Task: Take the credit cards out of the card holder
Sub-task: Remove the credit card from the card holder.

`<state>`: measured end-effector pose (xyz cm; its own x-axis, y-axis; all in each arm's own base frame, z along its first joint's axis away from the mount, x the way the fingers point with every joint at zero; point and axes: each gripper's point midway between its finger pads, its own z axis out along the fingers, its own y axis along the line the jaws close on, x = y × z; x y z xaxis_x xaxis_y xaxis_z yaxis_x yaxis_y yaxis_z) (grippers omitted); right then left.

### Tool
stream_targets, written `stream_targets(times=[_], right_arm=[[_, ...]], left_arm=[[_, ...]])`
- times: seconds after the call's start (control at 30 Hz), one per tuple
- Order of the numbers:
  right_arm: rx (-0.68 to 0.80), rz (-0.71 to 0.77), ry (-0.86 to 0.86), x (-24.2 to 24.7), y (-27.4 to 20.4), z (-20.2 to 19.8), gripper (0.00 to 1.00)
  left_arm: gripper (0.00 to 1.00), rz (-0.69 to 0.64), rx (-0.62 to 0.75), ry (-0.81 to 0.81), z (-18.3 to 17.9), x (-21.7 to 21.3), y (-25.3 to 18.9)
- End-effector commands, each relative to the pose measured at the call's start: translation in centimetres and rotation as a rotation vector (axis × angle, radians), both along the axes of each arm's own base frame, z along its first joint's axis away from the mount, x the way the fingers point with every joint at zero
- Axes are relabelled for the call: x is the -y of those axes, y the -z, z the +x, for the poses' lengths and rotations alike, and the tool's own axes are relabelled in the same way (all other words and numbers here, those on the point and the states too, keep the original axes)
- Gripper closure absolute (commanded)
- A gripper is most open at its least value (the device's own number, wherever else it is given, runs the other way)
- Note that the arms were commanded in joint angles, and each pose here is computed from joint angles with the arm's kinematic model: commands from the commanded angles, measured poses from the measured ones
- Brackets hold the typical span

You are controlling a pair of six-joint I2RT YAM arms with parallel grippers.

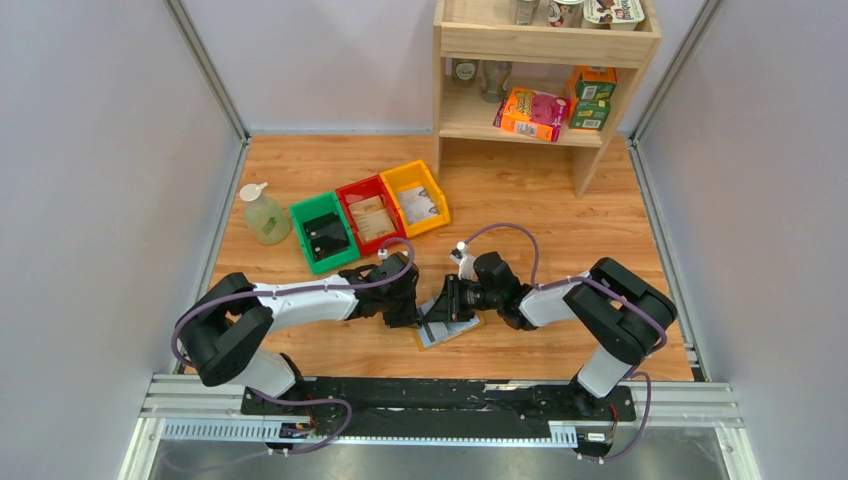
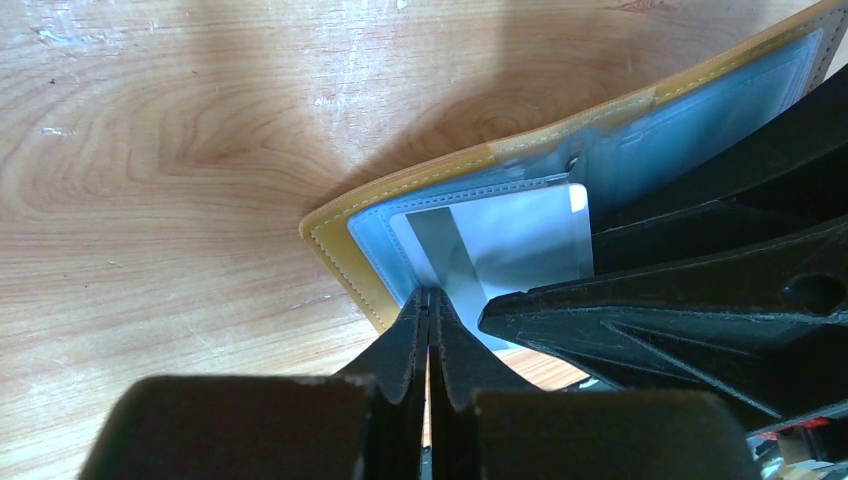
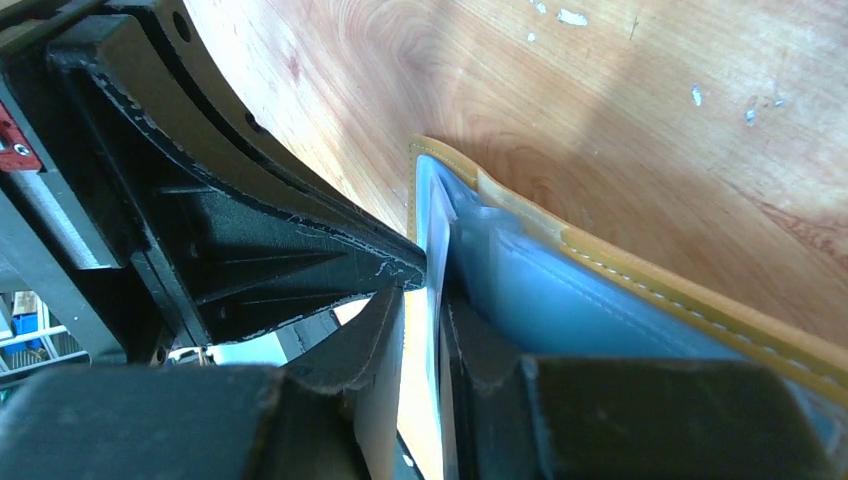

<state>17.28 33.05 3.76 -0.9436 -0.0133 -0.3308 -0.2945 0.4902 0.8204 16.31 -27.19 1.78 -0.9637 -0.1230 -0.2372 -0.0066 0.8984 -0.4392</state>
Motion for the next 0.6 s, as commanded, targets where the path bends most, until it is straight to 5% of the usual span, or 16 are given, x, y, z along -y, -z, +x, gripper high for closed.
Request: stream_targets(times=[0.0, 0.57], right_arm=[[0.019, 0.066, -0.078, -1.0, -2.0, -0.9, 0.79], [0.048, 0.138, -0.015, 2.4, -4.2, 0.9, 0.81]], left_arm=[[1.00, 0.191, -0.028, 0.005, -1.0, -3.5, 4.0], [1.00, 0.245, -0.056, 0.023, -1.4, -4.3, 4.8]])
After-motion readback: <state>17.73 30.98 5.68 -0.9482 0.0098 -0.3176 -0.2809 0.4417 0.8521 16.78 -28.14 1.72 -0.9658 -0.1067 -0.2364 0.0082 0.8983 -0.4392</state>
